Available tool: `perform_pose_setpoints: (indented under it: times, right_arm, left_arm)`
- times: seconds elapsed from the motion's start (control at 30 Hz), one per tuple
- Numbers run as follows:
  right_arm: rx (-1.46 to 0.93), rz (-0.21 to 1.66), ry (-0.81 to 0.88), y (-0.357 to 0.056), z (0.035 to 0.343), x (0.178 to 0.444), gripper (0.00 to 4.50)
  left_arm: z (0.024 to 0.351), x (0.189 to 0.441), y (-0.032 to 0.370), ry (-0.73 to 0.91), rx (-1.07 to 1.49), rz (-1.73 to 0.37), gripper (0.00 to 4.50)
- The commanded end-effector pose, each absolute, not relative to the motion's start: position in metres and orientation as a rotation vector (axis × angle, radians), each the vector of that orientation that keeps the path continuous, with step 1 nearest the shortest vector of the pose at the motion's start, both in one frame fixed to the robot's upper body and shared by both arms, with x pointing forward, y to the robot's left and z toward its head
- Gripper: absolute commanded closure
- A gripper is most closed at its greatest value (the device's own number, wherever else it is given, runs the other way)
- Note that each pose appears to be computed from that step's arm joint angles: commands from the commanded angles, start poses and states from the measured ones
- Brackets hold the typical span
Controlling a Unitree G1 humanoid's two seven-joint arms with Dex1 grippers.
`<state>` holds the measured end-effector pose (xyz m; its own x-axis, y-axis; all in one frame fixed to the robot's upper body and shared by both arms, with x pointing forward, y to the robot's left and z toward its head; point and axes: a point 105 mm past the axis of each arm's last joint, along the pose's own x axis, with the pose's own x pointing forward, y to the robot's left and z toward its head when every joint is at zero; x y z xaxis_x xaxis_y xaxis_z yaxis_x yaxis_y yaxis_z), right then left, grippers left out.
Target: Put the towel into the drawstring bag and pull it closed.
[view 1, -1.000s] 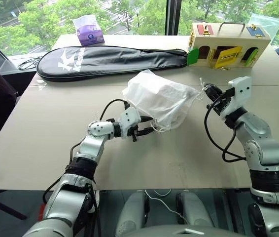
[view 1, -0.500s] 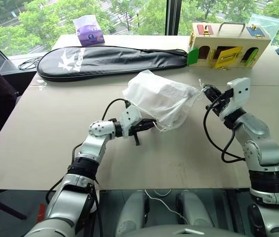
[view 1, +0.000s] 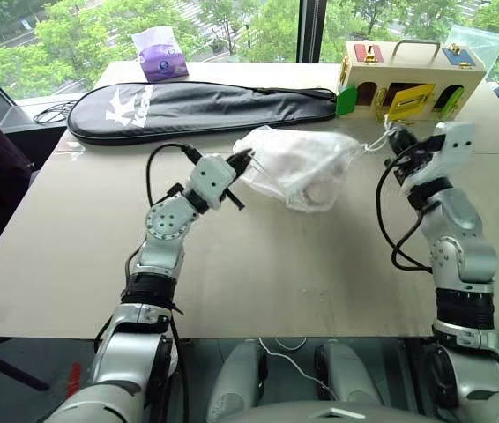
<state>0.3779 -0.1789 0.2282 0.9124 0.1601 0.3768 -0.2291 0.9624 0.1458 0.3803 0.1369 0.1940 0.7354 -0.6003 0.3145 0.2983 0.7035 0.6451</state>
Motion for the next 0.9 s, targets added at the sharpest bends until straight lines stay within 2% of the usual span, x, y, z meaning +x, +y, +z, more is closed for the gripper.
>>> perform_pose_setpoints:
  times: [0.03, 0.13, 0.37, 0.9]
  right_arm:
    - [0.435, 0.062, -0.536, -0.206, 0.264, 0.376, 4.5]
    - [0.707, -0.016, -0.601, -0.224, 0.271, 0.376, 4.5]
    - [1.077, -0.141, -0.655, -0.255, 0.264, 0.372, 4.5]
    - [1.476, -0.329, -0.803, -0.305, 0.242, 0.347, 4.5]
  left_arm:
    - [0.237, 0.384, 0.171, -0.679, 0.574, -0.231, 4.35]
    - [0.242, 0.393, 0.211, -0.627, 0.363, 0.028, 4.35]
    - [0.221, 0.396, 0.261, -0.487, 0.218, 0.277, 4.35]
    - [0.202, 0.396, 0.315, -0.348, 0.015, 0.513, 4.35]
